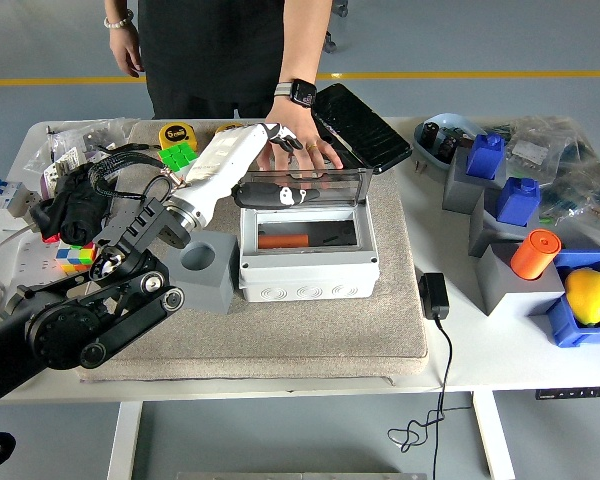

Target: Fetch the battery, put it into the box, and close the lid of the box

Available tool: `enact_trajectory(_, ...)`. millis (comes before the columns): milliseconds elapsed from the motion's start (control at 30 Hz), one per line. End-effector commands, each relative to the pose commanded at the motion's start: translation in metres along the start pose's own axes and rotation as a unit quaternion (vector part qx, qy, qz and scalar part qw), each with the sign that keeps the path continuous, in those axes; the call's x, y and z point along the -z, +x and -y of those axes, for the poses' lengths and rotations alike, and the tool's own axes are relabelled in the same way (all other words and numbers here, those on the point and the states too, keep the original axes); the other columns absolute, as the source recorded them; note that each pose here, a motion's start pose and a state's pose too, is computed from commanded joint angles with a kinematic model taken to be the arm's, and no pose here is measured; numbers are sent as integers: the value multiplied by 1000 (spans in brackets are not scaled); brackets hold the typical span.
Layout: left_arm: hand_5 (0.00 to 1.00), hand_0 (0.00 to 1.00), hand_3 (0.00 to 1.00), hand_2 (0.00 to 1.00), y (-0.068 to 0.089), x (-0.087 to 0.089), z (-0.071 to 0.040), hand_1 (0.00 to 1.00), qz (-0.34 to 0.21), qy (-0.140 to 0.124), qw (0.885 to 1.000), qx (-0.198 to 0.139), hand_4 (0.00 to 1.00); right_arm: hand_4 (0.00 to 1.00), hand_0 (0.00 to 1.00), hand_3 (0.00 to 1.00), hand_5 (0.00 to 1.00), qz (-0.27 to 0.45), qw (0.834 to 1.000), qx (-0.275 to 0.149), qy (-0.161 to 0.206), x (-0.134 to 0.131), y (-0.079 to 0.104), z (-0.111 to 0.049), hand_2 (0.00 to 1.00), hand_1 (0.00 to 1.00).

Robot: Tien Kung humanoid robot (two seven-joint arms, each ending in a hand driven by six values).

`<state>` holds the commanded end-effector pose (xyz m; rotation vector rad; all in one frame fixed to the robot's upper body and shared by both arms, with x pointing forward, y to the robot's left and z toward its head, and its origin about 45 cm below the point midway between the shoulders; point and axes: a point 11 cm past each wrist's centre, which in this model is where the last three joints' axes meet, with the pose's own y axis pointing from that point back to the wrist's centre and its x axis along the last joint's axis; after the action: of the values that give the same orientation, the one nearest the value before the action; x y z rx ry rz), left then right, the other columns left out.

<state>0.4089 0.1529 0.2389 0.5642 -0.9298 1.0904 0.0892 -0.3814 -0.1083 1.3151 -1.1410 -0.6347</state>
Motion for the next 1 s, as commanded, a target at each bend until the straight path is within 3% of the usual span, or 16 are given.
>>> enact_trajectory(167, 519, 404, 600, 596, 0, -1, -8, 629, 1, 21, 999, 27, 998, 916, 599, 517, 448, 0, 1000, 0, 3, 2, 0, 0, 568, 582)
enact_trajectory(200, 520, 292, 573, 570, 0, -2, -9, 563, 0, 21, 999, 30, 998, 916, 599, 517, 448, 0, 1000, 0, 3, 2, 0, 0, 568, 583)
enact_trajectory(300, 520, 292, 573, 570, 1, -5, -16, 563, -5, 25, 999, 44, 998, 916, 599, 517, 448, 1, 1000, 0, 4, 3, 0, 0, 568, 583)
enact_trajectory(567, 530, 273, 566, 563, 0, -18, -33, 538, -33, 9, 998, 59, 998, 915, 599, 517, 447, 1, 1000, -1, 3, 2, 1, 0, 568, 582)
enact_trajectory(900, 533, 265, 558, 552, -32, -4, -45, 523, -48, 32, 993, 104, 998, 916, 599, 517, 449, 0, 1000, 0, 4, 3, 0, 0, 568, 584)
enact_trajectory(1000, 532, 263, 558, 552, -34, -3, -46, 522, -52, 33, 992, 106, 998, 916, 599, 517, 449, 1, 1000, -1, 4, 2, 0, 0, 568, 583)
